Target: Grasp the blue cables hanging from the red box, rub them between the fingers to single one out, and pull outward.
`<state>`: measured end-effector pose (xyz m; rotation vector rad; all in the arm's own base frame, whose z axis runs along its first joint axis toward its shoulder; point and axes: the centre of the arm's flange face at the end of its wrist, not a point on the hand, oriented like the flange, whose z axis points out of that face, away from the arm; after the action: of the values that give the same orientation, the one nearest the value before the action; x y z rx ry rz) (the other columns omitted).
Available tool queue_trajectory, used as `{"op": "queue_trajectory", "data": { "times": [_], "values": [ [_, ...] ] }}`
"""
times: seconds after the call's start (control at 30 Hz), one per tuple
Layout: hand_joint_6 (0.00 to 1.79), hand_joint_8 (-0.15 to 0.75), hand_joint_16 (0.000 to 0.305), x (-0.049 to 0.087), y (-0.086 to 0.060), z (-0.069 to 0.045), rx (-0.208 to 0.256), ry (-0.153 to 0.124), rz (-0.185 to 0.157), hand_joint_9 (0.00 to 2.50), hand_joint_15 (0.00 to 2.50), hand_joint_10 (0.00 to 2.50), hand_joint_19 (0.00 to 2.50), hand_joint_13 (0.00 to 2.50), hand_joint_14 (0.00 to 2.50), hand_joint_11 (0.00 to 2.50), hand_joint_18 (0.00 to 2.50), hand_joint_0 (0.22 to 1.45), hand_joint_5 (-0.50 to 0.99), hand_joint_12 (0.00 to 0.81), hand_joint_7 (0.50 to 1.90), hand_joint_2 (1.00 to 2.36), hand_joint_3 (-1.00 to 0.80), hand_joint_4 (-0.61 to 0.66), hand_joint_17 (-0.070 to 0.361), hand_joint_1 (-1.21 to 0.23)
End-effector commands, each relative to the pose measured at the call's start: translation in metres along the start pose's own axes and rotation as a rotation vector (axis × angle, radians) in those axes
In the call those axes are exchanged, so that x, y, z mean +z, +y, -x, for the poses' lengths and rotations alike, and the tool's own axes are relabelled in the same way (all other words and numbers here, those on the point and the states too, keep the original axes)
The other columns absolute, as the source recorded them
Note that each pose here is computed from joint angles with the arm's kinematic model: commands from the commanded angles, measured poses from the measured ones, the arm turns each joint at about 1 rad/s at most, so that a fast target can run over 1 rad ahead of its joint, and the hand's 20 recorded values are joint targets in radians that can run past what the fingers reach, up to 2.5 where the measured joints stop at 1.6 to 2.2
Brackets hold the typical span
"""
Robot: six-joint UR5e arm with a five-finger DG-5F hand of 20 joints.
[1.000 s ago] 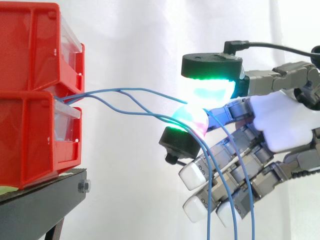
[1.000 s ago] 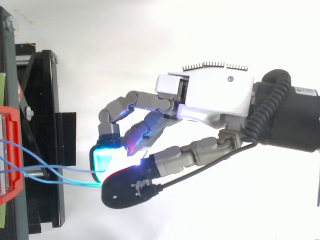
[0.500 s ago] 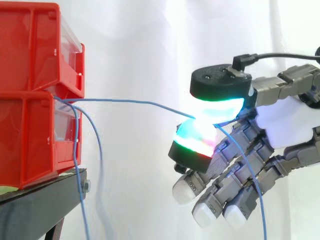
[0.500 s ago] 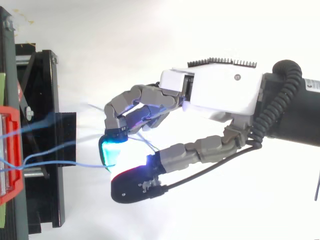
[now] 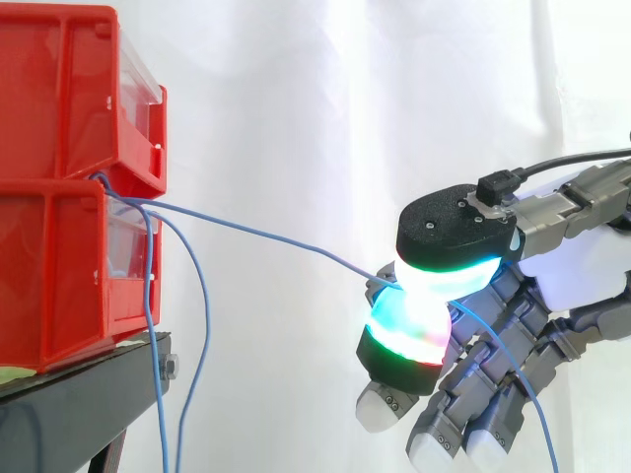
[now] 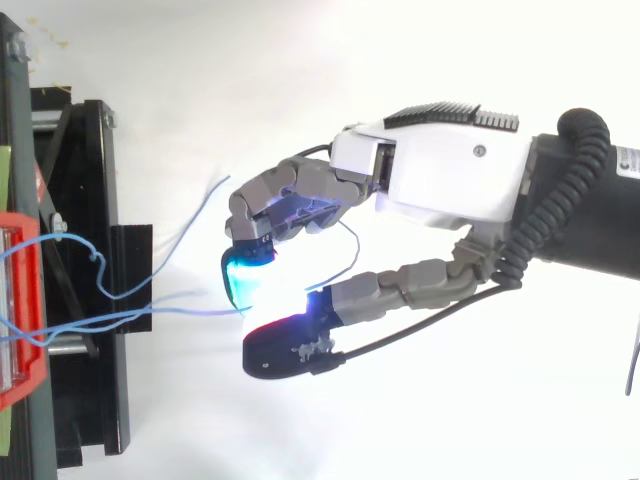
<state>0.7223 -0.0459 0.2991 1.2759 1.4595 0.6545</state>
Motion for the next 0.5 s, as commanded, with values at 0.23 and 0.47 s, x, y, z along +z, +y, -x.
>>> {"op": "queue_trajectory", "data": {
  "times": [0.23,0.47],
  "values": [
    [0.85,0.213,0.060,-0.001,0.001,-0.005,0.000,0.013,0.002,0.52,0.36,0.00,0.44,0.55,0.01,0.07,0.59,0.59,-0.11,0.438,1.23,1.02,0.01,-0.12,0.134,-0.80],
    [0.85,0.218,0.060,-0.001,0.003,-0.013,0.004,0.106,0.023,0.54,0.37,0.00,0.45,0.56,0.01,0.09,0.61,0.59,-0.11,0.442,1.23,1.02,0.01,-0.12,0.136,-0.80]
  ]
}}
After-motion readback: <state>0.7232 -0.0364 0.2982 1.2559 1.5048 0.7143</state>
